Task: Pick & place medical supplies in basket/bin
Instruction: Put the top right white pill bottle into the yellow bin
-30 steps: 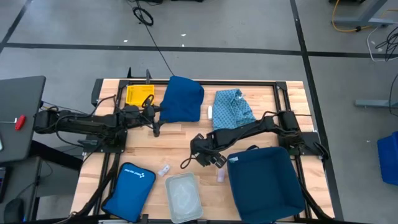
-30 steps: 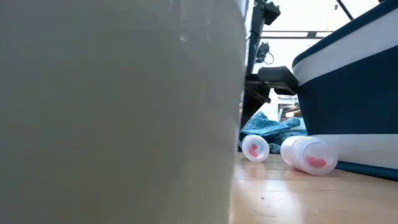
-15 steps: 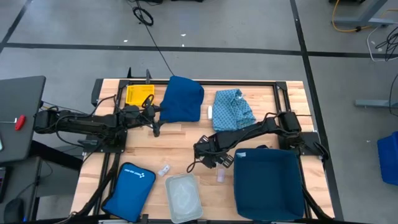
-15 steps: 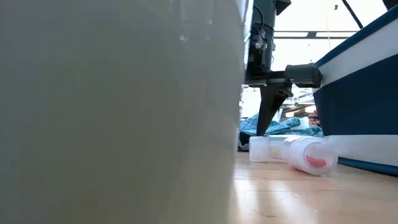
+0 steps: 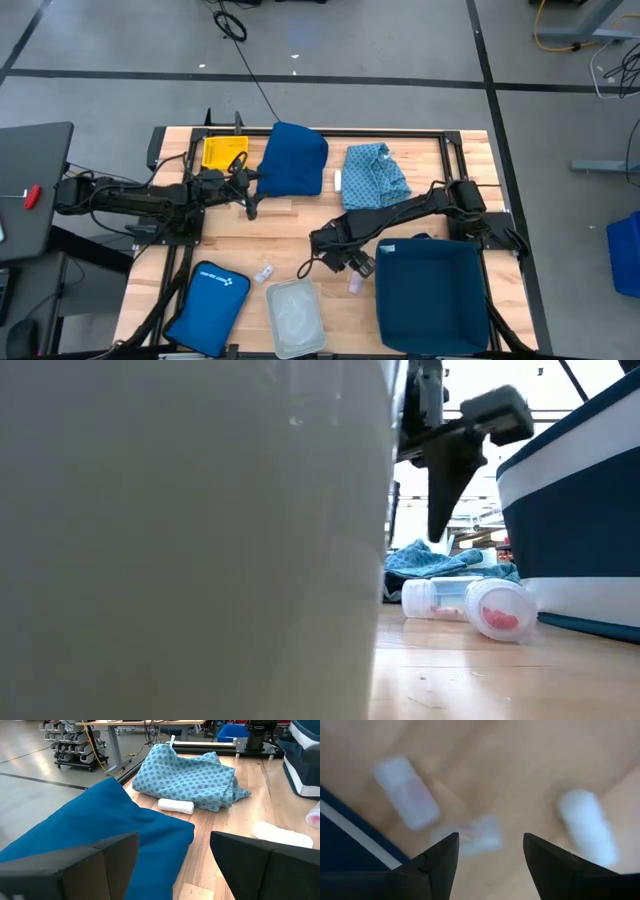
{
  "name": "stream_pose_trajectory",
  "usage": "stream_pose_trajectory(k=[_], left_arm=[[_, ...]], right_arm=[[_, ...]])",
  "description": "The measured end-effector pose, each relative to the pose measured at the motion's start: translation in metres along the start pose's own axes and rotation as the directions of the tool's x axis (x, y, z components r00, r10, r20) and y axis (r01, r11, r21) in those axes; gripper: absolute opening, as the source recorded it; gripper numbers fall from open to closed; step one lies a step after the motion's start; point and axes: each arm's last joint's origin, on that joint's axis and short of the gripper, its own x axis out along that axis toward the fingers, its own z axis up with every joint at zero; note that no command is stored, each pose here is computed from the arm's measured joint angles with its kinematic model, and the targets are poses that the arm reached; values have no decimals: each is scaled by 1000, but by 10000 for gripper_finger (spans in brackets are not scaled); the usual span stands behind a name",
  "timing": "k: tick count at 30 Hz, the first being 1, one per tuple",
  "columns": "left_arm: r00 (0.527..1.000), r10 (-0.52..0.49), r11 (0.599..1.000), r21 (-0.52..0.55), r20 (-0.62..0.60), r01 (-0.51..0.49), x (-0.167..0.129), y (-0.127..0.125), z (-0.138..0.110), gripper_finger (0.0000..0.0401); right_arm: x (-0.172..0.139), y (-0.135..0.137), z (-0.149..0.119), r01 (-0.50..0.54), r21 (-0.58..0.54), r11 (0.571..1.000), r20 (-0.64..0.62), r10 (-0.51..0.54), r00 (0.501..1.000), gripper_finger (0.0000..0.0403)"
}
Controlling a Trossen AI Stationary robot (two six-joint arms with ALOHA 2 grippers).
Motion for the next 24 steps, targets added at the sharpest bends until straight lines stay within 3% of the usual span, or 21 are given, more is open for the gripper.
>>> stream_pose_trajectory(k=[4,9,15,24], left_arm=[[1000,0,1000,-2,0,0,0,0,0,250],[1000,0,1000,-15,0,0,0,0,0,250],[1000,0,999,-41,0,0,0,0,0,250],[1000,0,998,-58,0,0,0,0,0,250]], right_arm=[[2,1,0,-14,147,989,4,14,1000,231],[2,0,0,-14,332,943,6,13,1000,231],[1,-4,-1,-32,545,838,24,23,999,231],[10,-8,-12,-6,688,726,-24,31,999,231]])
